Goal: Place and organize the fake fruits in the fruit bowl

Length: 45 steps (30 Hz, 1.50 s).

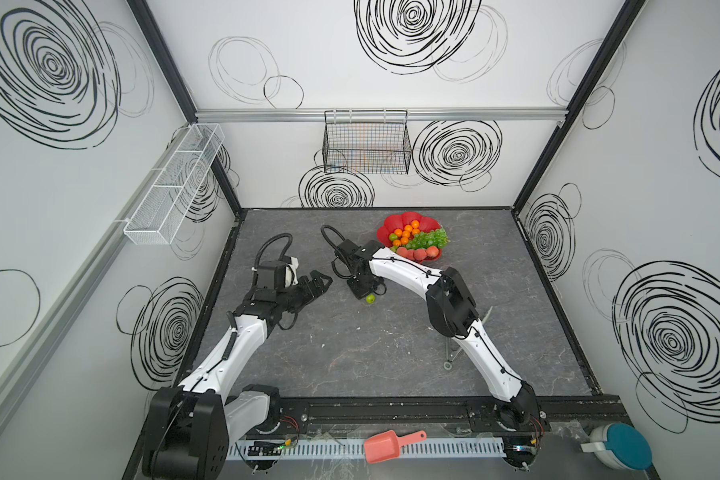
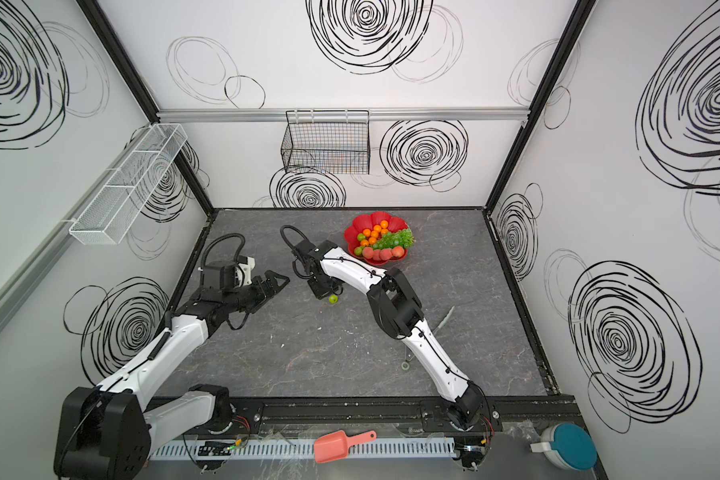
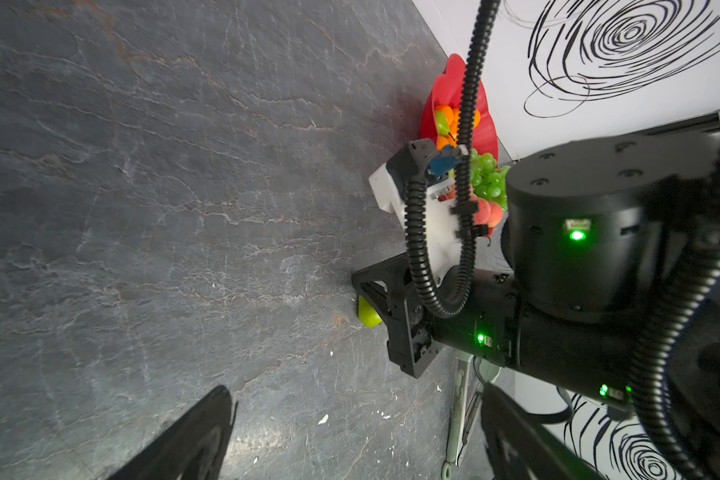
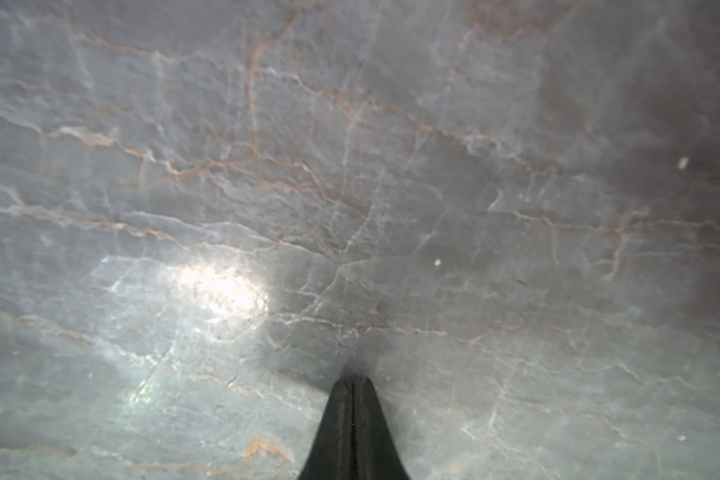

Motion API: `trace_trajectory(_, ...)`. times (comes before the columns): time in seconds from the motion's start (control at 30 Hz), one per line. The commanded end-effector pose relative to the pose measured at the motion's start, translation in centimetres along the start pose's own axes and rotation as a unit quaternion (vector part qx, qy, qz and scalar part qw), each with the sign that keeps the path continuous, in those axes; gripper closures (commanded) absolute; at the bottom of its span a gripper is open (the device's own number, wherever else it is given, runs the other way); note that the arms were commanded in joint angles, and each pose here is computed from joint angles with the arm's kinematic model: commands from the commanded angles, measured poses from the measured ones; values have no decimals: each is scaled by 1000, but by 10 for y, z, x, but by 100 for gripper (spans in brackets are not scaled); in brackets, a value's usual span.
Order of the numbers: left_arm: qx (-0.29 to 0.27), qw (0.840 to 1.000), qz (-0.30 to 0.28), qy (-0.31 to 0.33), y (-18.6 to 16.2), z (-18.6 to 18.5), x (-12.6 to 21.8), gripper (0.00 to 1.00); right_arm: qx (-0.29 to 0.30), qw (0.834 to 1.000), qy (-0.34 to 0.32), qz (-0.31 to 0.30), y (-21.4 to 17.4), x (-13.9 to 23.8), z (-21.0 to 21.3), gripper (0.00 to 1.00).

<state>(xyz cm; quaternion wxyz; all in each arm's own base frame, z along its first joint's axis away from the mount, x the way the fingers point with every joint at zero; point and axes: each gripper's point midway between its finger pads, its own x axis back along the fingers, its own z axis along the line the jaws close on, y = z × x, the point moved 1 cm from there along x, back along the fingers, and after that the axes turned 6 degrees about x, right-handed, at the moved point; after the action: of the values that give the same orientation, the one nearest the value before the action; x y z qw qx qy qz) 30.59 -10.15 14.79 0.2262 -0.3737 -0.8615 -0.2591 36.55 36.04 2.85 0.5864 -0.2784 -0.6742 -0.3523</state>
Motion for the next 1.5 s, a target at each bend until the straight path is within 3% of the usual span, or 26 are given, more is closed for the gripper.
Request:
trace_trajectory(0.0, -7, 1000, -8, -6, 3, -3, -2, 4, 3, 999, -15, 50, -21, -13, -8, 97)
trace_trajectory(0.37, -40, 999, -6, -19, 4, -27, -7, 4, -52, 995, 46, -75, 26, 57, -25, 100)
trace_trajectory(0.53, -58, 998, -1, -30, 3, -45, -16, 4, -92, 982, 89, -140, 36, 84, -41, 100)
trace_trajectory(0.83, -88, 995, -3, -47, 14, -84, -37, 4, -163, 957, 87, -222, 55, 123, -105, 100)
trace_trajectory(1.47, -103, 992, 36, -70, 26, -131, -112, 4, -228, 935, 76, -260, 73, 120, -200, 100)
